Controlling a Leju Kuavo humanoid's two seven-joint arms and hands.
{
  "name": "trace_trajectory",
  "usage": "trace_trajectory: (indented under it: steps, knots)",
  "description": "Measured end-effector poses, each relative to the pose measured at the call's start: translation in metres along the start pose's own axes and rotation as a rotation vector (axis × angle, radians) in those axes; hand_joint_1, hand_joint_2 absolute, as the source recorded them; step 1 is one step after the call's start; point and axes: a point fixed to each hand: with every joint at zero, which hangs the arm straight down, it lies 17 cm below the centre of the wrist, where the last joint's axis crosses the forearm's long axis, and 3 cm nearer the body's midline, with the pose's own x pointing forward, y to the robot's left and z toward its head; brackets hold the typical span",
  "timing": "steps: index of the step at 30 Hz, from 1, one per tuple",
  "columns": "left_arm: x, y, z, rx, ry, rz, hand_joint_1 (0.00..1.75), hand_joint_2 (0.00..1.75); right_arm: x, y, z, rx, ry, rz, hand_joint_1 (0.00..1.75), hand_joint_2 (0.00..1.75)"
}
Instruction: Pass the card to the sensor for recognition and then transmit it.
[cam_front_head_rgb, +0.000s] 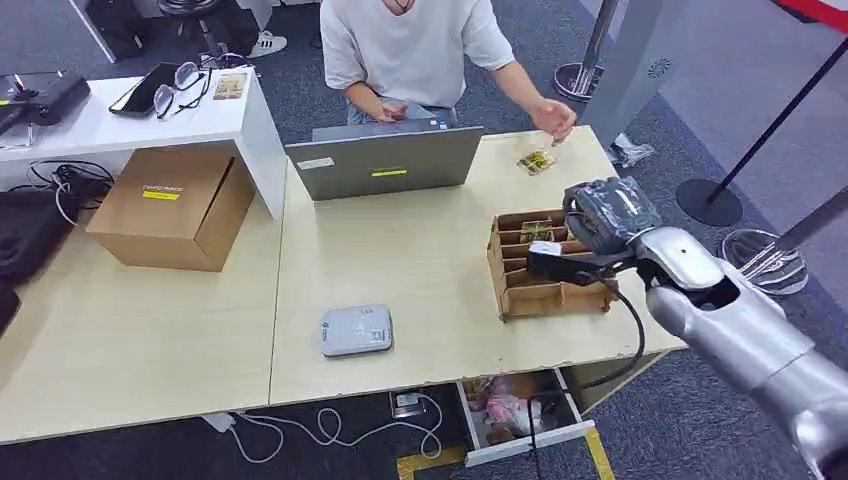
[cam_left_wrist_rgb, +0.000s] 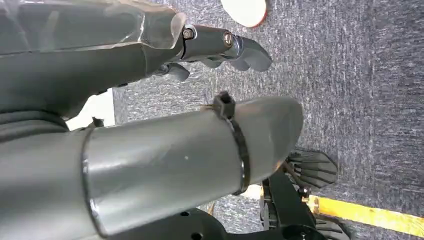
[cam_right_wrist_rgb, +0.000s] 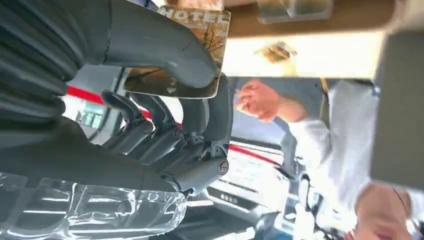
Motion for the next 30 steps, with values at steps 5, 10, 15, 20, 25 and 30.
trace_trajectory:
  steps: [5, 10, 15, 20, 25, 30]
  knots:
    - [0.002, -0.001, 0.0, -0.004, -0.004, -0.011, 0.0, 0.0, 0.017, -0.025, -0.01, -0.057, -0.034, 0.0, 1.75, 1.75]
    - [0.004, -0.002, 0.0, -0.009, -0.011, -0.026, 0.0, 0.0, 0.041, -0.045, -0.02, -0.105, -0.075, -0.01, 1.75, 1.75]
    - [0.007, -0.007, 0.0, -0.02, -0.02, -0.053, 0.0, 0.0, 0.087, -0.068, -0.035, -0.17, -0.142, -0.045, 1.75, 1.75]
    - [0.008, -0.01, 0.001, -0.029, -0.027, -0.084, 0.0, 0.0, 0.133, -0.097, -0.051, -0.257, -0.212, -0.076, 1.75, 1.75]
    - [0.013, -0.011, 0.0, -0.024, -0.03, -0.095, 0.0, 0.0, 0.165, -0.131, -0.065, -0.384, -0.245, -0.084, 1.75, 1.75]
    - [0.019, -0.013, -0.001, -0.017, -0.026, -0.099, 0.0, 0.0, 0.175, -0.157, -0.072, -0.527, -0.236, -0.06, 1.75, 1.75]
